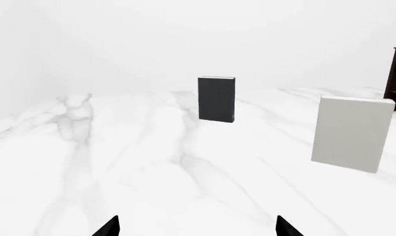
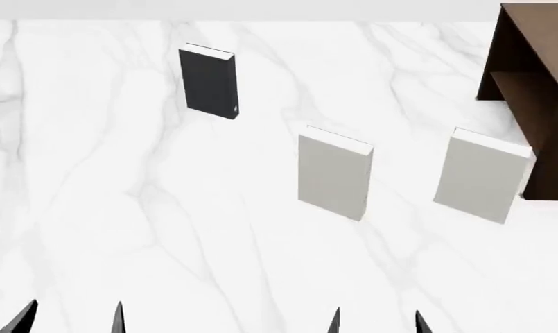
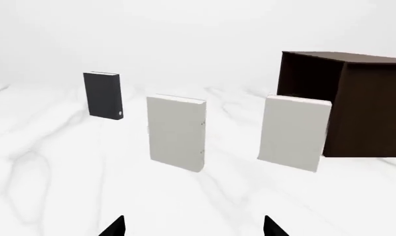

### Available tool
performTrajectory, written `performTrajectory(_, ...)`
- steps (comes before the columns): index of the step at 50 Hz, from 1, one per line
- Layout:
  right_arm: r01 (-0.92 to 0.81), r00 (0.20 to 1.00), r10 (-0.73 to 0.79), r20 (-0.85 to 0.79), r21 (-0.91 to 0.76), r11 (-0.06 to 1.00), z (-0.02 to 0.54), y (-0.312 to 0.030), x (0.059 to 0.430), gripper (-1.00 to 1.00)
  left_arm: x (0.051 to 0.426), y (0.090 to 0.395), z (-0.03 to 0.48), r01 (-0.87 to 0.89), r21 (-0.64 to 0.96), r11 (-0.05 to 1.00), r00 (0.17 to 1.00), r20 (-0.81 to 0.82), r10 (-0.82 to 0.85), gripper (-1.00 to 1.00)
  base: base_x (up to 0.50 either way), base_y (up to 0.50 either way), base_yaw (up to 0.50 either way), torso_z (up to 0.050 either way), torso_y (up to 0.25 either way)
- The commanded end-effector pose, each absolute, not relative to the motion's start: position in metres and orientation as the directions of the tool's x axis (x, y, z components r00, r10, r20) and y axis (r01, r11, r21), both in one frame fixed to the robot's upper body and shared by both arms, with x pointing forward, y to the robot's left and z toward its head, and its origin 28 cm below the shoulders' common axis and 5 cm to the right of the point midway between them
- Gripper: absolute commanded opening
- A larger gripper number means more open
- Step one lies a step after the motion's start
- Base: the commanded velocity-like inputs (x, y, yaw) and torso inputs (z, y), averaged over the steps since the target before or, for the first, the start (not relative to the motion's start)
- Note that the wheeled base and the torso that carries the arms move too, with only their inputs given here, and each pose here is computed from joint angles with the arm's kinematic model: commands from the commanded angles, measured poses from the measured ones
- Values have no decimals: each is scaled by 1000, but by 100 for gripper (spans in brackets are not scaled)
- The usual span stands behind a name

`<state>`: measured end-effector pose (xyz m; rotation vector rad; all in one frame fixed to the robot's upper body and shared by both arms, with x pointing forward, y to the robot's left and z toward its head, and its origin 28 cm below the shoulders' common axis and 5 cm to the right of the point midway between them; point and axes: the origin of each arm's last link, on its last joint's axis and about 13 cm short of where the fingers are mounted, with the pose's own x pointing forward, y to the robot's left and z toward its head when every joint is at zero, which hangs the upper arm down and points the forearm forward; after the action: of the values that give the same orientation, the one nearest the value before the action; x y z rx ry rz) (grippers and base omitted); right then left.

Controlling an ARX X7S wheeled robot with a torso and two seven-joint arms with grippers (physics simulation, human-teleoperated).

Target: Pick up the book on the left and place it on top of the shelf.

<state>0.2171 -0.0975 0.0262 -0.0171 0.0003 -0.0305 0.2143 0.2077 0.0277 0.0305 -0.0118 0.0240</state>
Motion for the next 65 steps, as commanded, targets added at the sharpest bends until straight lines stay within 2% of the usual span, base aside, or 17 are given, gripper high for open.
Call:
performTrajectory(1, 39, 999, -39, 6, -25, 999, 101, -100, 238, 100, 236, 218, 94, -33, 70, 997, 999, 5, 33, 100, 0, 0, 0, 0, 0)
performTrajectory(5, 25, 997, -24, 69, -18, 1000, 160, -102, 256, 100, 250, 226, 151, -6, 53, 999, 998, 63, 3, 100, 0, 0, 0, 0, 0)
performTrajectory(7, 34, 994, -30, 101, -39, 999, 184, -103, 266, 100, 256, 229, 170, 1, 32, 1000, 999, 41, -2, 100, 0, 0, 0, 0, 0)
performTrajectory(10, 42, 993, -37, 114, -37, 998, 221, -104, 280, 100, 264, 234, 199, -18, 67, 998, 997, 76, 13, 100, 0, 0, 0, 0, 0)
performTrajectory(17, 76, 991, -72, 112, -38, 996, 251, -110, 295, 100, 273, 238, 229, -26, 109, 994, 994, 109, 14, 100, 0, 0, 0, 0, 0)
performTrajectory(25, 73, 993, -69, 95, -46, 996, 251, -111, 294, 100, 279, 239, 229, -37, 120, 992, 994, 105, 24, 100, 20, 0, 0, 0, 0)
performTrajectory(65, 57, 996, -50, 75, -100, 993, 241, -109, 300, 100, 280, 243, 225, -47, 128, 991, 994, 101, 34, 100, 500, 0, 0, 0, 1)
